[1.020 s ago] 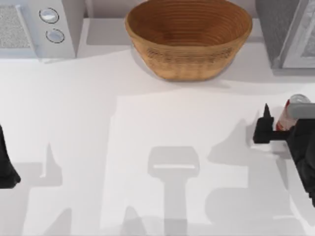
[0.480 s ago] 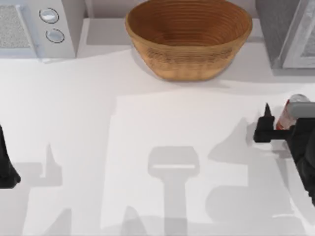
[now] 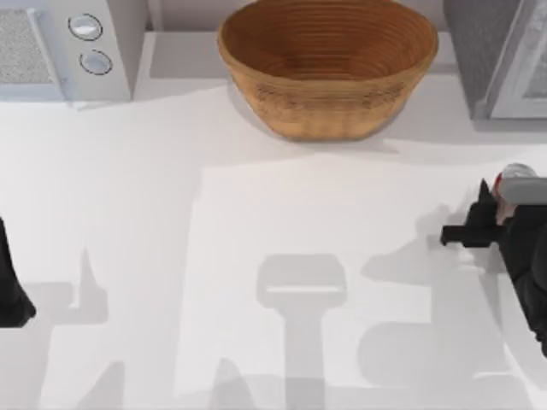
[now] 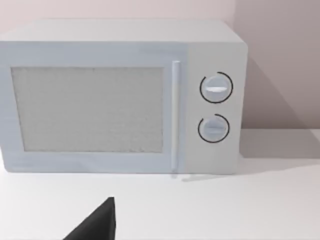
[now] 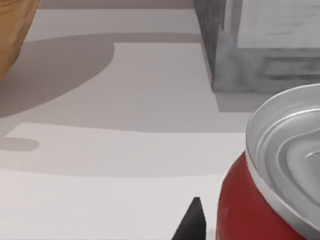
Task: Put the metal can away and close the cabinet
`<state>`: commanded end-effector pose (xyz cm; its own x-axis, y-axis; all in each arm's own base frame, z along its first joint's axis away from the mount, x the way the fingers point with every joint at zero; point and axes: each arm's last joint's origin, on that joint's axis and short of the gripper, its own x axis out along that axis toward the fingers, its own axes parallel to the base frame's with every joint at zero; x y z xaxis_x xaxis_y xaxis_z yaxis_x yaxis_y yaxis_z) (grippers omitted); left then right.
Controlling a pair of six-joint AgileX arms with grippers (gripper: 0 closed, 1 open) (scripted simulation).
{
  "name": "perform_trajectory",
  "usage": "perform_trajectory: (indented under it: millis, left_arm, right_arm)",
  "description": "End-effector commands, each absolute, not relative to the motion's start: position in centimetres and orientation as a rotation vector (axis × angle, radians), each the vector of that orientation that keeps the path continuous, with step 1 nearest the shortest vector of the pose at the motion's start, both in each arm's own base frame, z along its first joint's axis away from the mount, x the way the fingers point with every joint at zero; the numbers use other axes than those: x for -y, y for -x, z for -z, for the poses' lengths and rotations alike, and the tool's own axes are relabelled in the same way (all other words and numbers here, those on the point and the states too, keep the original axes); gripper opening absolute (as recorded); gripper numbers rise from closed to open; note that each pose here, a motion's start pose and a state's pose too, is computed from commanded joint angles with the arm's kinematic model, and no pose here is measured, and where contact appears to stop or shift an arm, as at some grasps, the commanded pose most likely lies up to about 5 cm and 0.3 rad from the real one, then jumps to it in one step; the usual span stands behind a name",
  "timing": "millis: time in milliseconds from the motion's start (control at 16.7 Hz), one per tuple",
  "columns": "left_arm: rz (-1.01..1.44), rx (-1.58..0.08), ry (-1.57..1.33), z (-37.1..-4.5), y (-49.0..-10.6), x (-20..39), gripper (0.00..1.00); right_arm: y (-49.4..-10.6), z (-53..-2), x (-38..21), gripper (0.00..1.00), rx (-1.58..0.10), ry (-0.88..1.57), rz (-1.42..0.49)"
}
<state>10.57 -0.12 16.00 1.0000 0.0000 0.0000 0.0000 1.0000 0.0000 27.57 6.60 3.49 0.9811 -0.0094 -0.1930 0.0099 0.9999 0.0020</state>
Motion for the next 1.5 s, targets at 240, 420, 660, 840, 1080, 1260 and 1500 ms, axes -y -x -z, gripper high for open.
perform_trajectory:
  millis: [240,420,660,840,1080,1260,1500]
  left_arm:
    - [0.0,0.0,0.0,-16.0,-10.6,0.1,1.0]
    - [0.0,0.0,0.0,-16.0,-10.6,0.1,1.0]
    - [0.0,0.0,0.0,-16.0,-10.6,0.1,1.0]
    - [0.0,0.0,0.0,-16.0,-10.6,0.1,1.0]
    - [0.0,0.0,0.0,-16.0,-10.6,0.1,1.0]
    - [0.0,0.0,0.0,-16.0,-10.6,0.1,1.0]
    - [0.0,0.0,0.0,-16.0,-10.6,0.1,1.0]
  right_arm:
    - [-27.6,-3.5,-6.6,0.0,-0.194,-0.003,0.01]
    - [-27.6,-3.5,-6.6,0.0,-0.194,-0.003,0.01]
    - [-27.6,-3.5,-6.6,0.0,-0.194,-0.003,0.01]
    - [-27.6,-3.7,-6.6,0.0,-0.195,-0.004,0.009]
    - [-28.4,-5.8,-6.8,0.0,-0.194,-0.003,0.009]
    - [-29.0,-8.4,-7.0,0.0,-0.194,-0.003,0.009]
    - [-29.0,-12.7,-7.0,0.0,-0.196,-0.002,0.009]
